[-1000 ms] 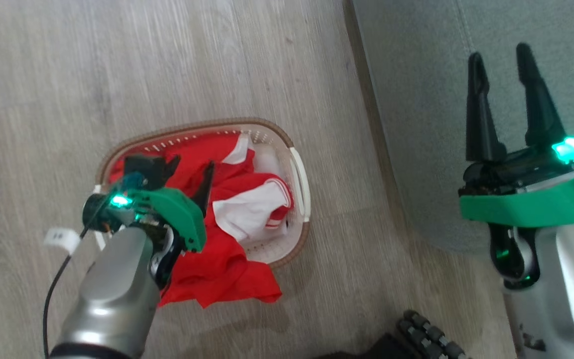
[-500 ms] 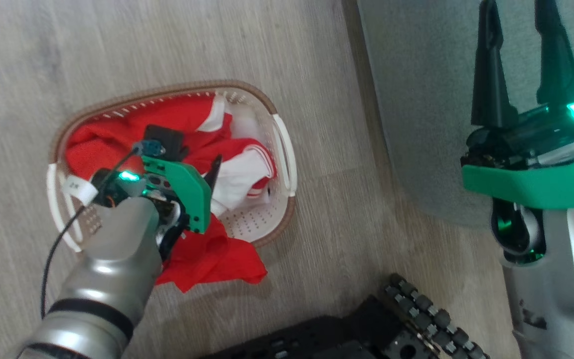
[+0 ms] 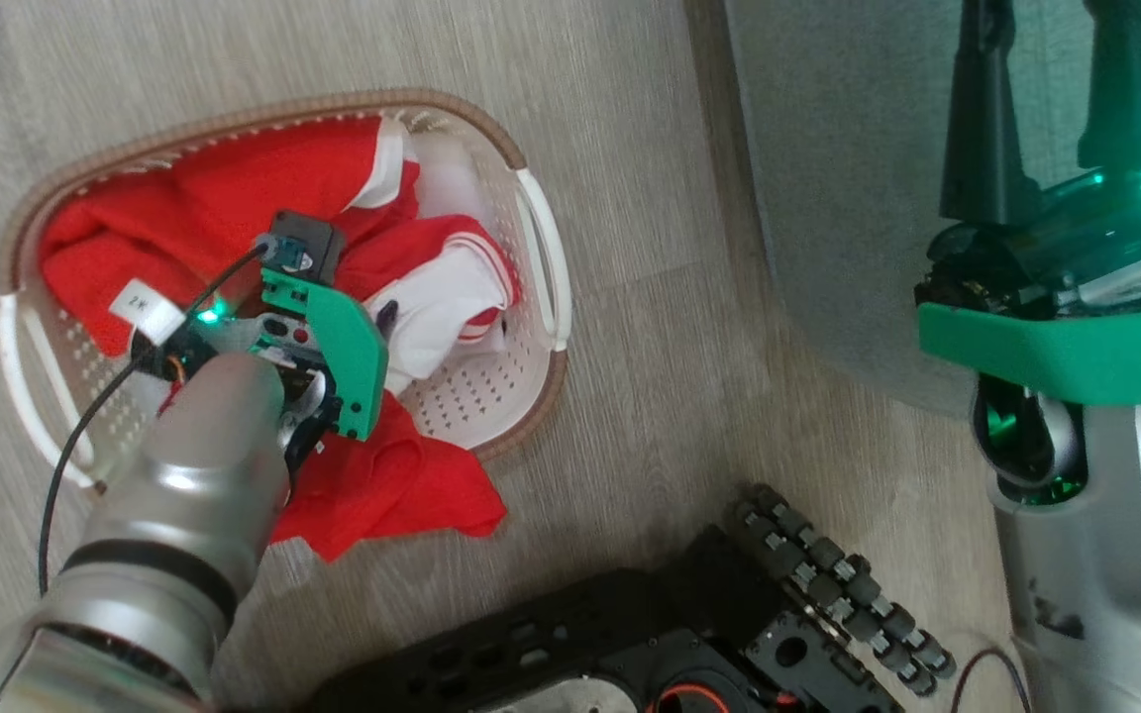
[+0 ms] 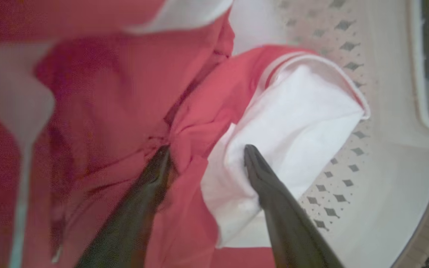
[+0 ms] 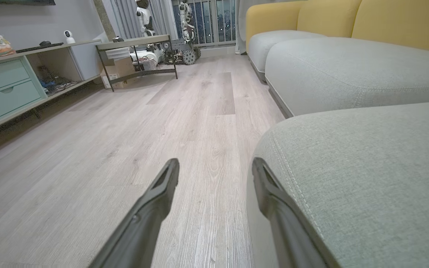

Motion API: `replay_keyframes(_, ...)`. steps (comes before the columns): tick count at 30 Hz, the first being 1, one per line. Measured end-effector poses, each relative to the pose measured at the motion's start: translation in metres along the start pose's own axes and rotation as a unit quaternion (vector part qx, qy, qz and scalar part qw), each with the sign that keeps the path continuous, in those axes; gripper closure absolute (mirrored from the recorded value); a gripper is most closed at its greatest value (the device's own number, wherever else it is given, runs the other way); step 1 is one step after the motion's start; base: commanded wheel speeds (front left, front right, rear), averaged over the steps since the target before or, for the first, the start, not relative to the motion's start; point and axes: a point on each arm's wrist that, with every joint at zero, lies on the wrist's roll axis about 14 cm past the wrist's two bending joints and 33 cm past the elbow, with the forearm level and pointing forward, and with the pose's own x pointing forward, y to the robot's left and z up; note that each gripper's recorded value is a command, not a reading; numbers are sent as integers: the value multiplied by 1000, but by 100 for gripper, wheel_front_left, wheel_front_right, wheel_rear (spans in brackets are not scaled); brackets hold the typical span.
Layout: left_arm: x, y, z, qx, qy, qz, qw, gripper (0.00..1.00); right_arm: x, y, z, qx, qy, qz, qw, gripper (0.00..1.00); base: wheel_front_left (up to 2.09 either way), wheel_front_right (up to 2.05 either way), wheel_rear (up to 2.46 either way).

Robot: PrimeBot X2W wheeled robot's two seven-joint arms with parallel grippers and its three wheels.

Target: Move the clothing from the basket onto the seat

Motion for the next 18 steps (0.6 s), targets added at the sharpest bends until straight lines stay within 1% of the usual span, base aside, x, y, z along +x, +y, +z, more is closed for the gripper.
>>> replay_keyframes(1,5,1,-11,5,23,-2,1000,0,0,0,-8,1,8,1,1000,0,0,0,0)
replay_keyframes(4,11,0,-27,7,59,-7,998,0,4,0,-15,0,12,3,1000,0,0,0,0)
replay_keyframes(11,16,5,-34,3,86,-6,996,0,8,0,-21,-1,14,5,1000,0,0,0,0)
replay_keyframes(12,16,5,-35,5,89,-7,996,23,8,0,-21,-1,14,5,1000,0,0,0,0)
replay_keyframes(13,16,5,-36,7,92,-7,996,58,8,1,-22,0,15,5,1000,0,0,0,0)
replay_keyframes(14,16,4,-37,7,94,-8,996,100,8,1,-22,0,15,5,1000,0,0,0,0)
replay_keyframes(18,13,2,-34,5,93,-10,996,100,9,2,-19,1,12,6,1000,0,0,0,0)
